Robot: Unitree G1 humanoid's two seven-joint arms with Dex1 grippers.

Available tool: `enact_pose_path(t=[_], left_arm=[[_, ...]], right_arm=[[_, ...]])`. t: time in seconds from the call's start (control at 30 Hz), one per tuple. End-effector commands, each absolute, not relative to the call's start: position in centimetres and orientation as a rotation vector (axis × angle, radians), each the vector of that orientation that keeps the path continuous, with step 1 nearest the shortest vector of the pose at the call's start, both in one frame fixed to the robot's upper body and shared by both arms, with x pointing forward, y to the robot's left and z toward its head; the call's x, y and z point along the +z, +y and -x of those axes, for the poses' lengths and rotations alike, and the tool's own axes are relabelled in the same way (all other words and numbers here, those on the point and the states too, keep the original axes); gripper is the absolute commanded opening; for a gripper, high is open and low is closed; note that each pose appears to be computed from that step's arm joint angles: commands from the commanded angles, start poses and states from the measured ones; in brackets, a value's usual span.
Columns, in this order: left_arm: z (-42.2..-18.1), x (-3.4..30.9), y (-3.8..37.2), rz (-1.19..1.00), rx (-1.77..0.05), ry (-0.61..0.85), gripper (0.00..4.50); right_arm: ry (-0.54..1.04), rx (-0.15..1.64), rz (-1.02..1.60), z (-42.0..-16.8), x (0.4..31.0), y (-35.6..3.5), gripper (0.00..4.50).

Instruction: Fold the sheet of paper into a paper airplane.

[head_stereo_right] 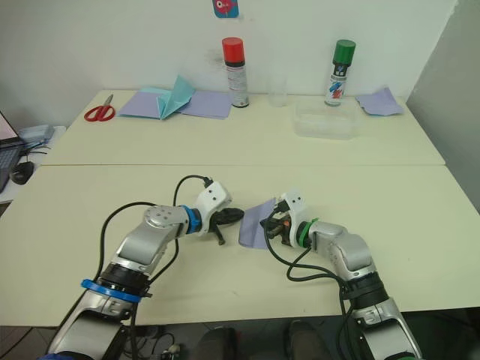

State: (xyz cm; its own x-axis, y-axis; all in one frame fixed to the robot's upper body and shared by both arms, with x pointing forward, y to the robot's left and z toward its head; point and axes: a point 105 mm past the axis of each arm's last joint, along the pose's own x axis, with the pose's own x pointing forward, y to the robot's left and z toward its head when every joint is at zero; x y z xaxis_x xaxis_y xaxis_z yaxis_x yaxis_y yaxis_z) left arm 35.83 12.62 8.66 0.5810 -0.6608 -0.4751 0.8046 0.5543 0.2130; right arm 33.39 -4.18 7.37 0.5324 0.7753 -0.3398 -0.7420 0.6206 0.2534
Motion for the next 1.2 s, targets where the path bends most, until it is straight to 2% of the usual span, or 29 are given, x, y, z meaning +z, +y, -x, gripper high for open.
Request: enact_pose_path(t=[0.03, 0.27, 0.43, 0.53, 0.67, 0.8, 0.97, 1.17, 1.2], left_arm=[[-36.7, 9.5, 15.4, -0.406, -0.806, 0.377, 0.00], [-37.6, 12.8, 12.7, -0.240, -0.881, 0.276, 0.00], [-37.9, 13.2, 10.2, -0.133, -0.946, 0.284, 0.00], [-37.8, 12.7, 9.4, -0.115, -0.989, 0.307, 0.72], [-37.8, 12.3, 8.8, -0.133, -1.019, 0.335, 1.95], [-38.5, 11.1, 8.5, -0.264, -1.007, 0.355, 3.19], [-38.4, 9.5, 9.3, -0.396, -1.021, 0.408, 3.19], [-37.1, 8.8, 8.8, -0.331, -1.093, 0.458, 3.19], [-36.9, 8.7, 8.7, -0.326, -1.101, 0.465, 3.01]], right_arm=[[0.475, 0.871, -0.055, -33.8, 6.6, -5.1, 0.03], [0.471, 0.877, -0.040, -34.1, 6.7, -5.0, 0.03], [0.468, 0.876, -0.036, -34.3, 6.8, -5.0, 0.03], [0.468, 0.876, -0.035, -34.3, 6.8, -5.1, 0.00], [0.465, 0.872, -0.035, -34.4, 6.9, -5.1, 0.00], [0.462, 0.871, -0.041, -34.4, 6.9, -5.0, 0.00], [0.459, 0.869, -0.044, -34.4, 7.0, -4.9, 0.00], [0.452, 0.860, -0.052, -34.5, 7.3, -5.0, 0.00], [0.451, 0.860, -0.053, -34.5, 7.3, -5.0, 0.00]])
